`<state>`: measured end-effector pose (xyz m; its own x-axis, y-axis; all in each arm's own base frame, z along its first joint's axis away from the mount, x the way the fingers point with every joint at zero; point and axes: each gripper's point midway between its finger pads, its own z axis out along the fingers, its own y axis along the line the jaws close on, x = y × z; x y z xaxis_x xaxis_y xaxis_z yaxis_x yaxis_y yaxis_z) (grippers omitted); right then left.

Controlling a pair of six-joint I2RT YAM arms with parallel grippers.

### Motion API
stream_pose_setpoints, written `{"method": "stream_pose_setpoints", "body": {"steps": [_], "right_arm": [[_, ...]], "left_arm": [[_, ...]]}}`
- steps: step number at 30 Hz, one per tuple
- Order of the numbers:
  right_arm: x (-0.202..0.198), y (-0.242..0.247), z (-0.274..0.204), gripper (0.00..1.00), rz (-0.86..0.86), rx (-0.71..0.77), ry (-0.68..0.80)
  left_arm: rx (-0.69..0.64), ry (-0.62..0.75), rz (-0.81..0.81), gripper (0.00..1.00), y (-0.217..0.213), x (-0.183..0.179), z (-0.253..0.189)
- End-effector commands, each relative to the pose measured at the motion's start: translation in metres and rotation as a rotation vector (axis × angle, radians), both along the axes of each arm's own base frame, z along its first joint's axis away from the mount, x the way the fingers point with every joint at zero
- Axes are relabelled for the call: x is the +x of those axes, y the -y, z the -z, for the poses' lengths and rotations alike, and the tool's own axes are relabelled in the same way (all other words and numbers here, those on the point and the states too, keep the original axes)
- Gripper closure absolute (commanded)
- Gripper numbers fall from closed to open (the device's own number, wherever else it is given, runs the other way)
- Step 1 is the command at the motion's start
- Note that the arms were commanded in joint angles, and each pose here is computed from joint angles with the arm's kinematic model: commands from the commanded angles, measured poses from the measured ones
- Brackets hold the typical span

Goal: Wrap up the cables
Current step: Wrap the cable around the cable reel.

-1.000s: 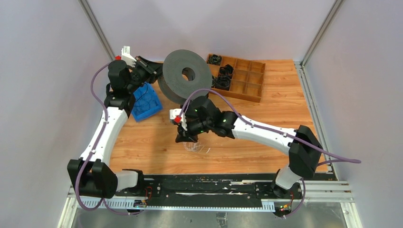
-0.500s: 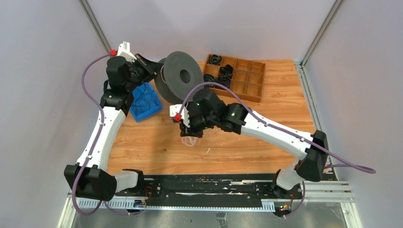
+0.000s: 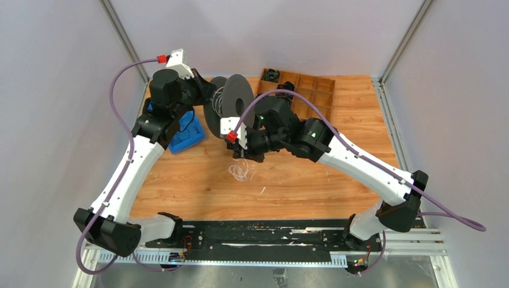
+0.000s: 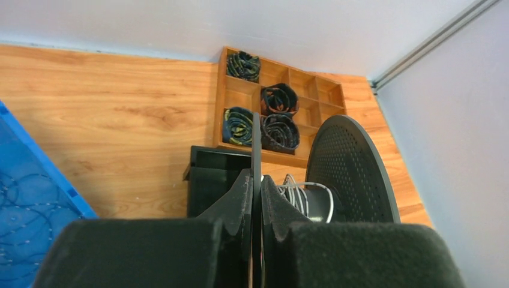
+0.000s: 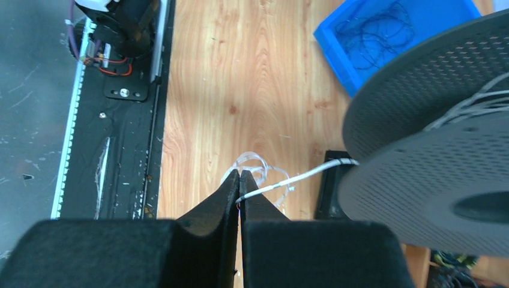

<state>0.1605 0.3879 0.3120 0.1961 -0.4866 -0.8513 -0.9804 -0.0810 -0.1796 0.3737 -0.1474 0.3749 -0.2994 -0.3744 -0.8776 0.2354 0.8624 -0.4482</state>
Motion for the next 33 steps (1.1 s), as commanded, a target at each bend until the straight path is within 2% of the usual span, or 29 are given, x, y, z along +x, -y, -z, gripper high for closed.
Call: {"method": "stream_pose_setpoints", "body": {"steps": [1,8,19,26,33], "right_arm": [[0.014,0.014,-0.011,0.99,0.067,-0.047,0.057],[0.035,0.023,-0.028,0.99,0.162,-0.044,0.147],[0.069,0.054,-0.063,0.99,0.331,0.001,0.242],[0.083,0.073,-0.082,0.99,0.39,0.011,0.321],[0.102,0.095,-0.092,0.99,0.466,0.02,0.369]], "left_arm": [[0.143,0.17,-0.011,1.0,0.003,-0.013,-0.043],[0.306,0.226,0.068,1.0,0.032,-0.024,-0.035],[0.467,0.288,0.136,1.0,0.048,-0.032,-0.021],[0.64,0.353,0.238,1.0,0.069,-0.047,-0.001],[0.634,0.402,0.432,1.0,0.094,-0.071,0.007]]}}
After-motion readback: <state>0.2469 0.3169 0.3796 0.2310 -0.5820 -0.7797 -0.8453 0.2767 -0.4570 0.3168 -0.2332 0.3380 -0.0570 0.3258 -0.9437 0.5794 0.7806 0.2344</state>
